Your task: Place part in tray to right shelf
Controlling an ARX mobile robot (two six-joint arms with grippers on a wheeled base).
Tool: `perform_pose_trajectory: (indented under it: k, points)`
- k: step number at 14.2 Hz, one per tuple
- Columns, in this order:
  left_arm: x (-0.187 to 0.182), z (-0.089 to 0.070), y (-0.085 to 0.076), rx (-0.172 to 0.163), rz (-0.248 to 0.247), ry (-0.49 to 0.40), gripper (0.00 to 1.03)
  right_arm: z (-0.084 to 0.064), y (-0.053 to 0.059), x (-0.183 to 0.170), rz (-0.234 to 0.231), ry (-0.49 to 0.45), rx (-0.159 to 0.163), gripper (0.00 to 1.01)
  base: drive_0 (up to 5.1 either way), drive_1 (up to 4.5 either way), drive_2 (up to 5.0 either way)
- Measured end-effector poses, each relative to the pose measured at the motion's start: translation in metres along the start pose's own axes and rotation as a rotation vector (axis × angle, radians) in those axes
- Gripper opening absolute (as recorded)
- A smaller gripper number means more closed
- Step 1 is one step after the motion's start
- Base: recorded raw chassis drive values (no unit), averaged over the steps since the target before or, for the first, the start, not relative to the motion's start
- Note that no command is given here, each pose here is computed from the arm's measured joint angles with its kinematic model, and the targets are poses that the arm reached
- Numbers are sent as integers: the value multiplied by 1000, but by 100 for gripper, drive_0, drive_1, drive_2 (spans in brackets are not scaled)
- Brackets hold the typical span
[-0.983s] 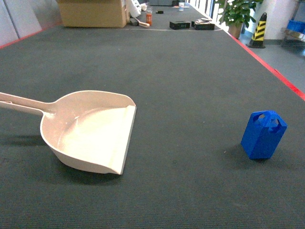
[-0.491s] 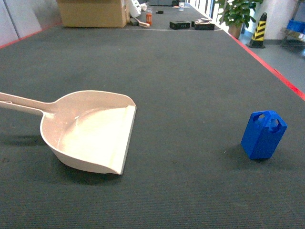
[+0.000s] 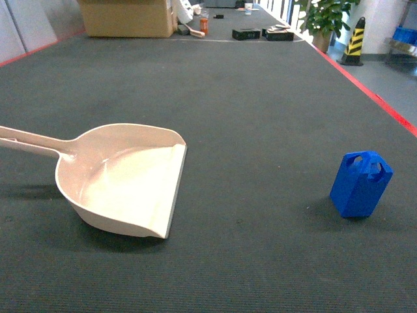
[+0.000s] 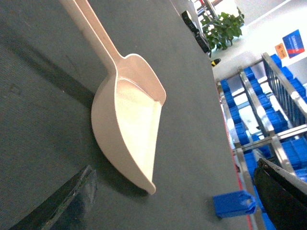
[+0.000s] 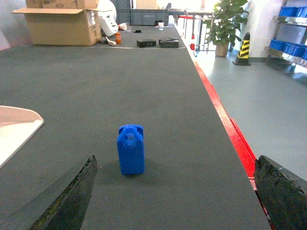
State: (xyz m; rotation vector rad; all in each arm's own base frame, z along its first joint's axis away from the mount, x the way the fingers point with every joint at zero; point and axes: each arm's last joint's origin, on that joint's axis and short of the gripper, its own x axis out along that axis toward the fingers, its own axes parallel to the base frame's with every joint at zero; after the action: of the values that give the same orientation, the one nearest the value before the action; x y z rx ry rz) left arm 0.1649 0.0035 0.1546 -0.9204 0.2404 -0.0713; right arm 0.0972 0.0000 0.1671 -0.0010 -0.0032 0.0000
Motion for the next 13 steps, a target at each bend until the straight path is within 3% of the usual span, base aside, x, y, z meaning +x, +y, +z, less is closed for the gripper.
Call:
perform_pose_trajectory:
  k: [2, 4, 5, 7, 9, 13]
  points:
    - [11, 3, 1, -29, -7, 2, 98, 0, 0, 0, 0, 0, 0, 98, 0, 0, 0]
    - [46, 10, 6, -81, -41, 1, 98, 0, 0, 0, 0, 0, 0, 98, 0, 0, 0]
    - [79, 12, 28, -132, 46, 38, 98, 0, 0, 0, 0, 0, 0, 98, 0, 0, 0]
    - [144, 33, 55, -178, 74, -1, 98, 0, 0, 0, 0, 0, 0, 98, 0, 0, 0]
    - [160, 40, 63, -208, 96, -49, 98, 0, 0, 0, 0, 0, 0, 98, 0, 0, 0]
    - [184, 47, 70, -249, 89, -75, 98, 0, 0, 0, 0, 0, 0, 98, 0, 0, 0]
